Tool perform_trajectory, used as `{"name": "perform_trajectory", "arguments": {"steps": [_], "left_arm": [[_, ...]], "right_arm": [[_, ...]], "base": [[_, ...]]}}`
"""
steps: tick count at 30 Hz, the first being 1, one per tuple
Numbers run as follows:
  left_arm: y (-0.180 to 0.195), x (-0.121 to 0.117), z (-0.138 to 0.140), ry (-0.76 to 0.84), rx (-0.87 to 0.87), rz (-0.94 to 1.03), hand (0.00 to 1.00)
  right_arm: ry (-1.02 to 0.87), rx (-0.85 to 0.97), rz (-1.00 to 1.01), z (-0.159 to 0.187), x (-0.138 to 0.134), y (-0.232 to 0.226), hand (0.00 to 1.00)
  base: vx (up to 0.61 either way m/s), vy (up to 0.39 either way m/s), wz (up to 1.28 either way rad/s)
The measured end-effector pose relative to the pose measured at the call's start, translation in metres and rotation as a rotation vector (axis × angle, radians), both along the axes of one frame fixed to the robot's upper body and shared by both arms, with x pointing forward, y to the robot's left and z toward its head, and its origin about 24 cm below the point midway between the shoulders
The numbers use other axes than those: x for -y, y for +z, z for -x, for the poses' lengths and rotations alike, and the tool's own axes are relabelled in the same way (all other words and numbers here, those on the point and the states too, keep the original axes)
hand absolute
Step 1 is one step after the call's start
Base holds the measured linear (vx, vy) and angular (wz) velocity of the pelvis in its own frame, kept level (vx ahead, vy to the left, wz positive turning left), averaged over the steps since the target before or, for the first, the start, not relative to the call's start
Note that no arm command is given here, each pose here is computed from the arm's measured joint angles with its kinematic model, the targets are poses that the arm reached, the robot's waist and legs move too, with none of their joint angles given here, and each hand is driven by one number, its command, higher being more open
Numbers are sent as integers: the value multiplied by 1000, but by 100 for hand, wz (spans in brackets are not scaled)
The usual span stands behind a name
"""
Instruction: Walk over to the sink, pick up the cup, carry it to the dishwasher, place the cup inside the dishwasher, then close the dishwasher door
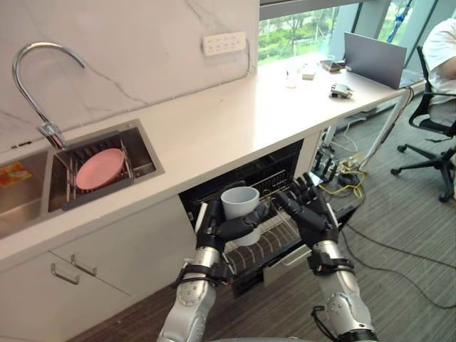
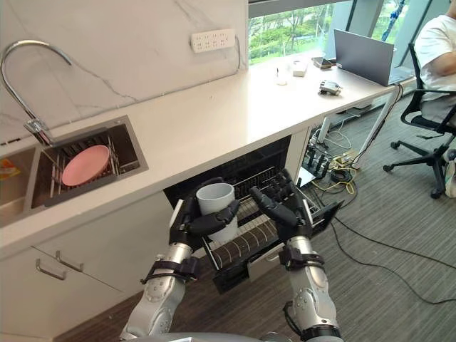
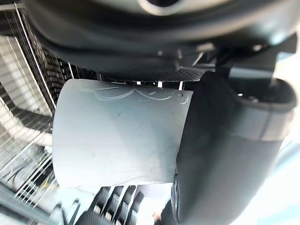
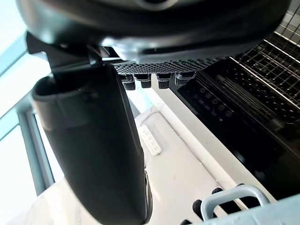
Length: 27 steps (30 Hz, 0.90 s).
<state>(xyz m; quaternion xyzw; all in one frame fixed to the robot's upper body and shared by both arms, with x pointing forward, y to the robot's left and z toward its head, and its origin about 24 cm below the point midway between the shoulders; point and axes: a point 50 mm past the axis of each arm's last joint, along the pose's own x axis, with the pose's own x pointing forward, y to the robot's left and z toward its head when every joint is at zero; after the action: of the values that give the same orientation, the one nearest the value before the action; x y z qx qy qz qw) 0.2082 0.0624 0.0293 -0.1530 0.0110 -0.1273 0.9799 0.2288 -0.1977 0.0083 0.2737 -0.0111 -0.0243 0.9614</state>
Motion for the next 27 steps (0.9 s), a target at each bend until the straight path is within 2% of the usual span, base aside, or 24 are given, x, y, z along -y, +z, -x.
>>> {"name": "perform_trajectory", "arguments": {"steps": [2, 3, 7, 9, 12, 17, 20, 27], "left_arm": [[2, -1, -2, -9, 14, 1, 0], [-1, -9, -3, 14, -1, -8, 0], [-11, -66, -3, 207, -42, -80, 0], [-10, -80, -4, 246, -38, -105, 0], [-12, -74, -3, 227, -47, -85, 0], [-9, -43, 1, 127, -24, -42, 0], [-6, -43, 0, 165, -12, -33, 0], [12, -44, 0, 246, 73, 11, 0]], "right_arm": [[-57, -20, -27, -1, 0, -4, 100], [-66, -44, -48, -1, -4, -10, 100], [2, -74, -109, -2, -39, -19, 100], [27, -69, -93, -1, -44, -18, 100], [37, -52, -87, 5, -41, -16, 100], [-4, 27, -92, 16, -28, -2, 100], [-1, 159, -101, 12, -30, 24, 100], [-16, 345, -88, 21, -25, 60, 100]], "base": [[-44, 414, -22], [-94, 368, -72], [-89, 305, -67], [-13, 142, -2], [43, 40, 37], [80, 24, 35], [-8, -44, -4], [-35, -30, 13]]}}
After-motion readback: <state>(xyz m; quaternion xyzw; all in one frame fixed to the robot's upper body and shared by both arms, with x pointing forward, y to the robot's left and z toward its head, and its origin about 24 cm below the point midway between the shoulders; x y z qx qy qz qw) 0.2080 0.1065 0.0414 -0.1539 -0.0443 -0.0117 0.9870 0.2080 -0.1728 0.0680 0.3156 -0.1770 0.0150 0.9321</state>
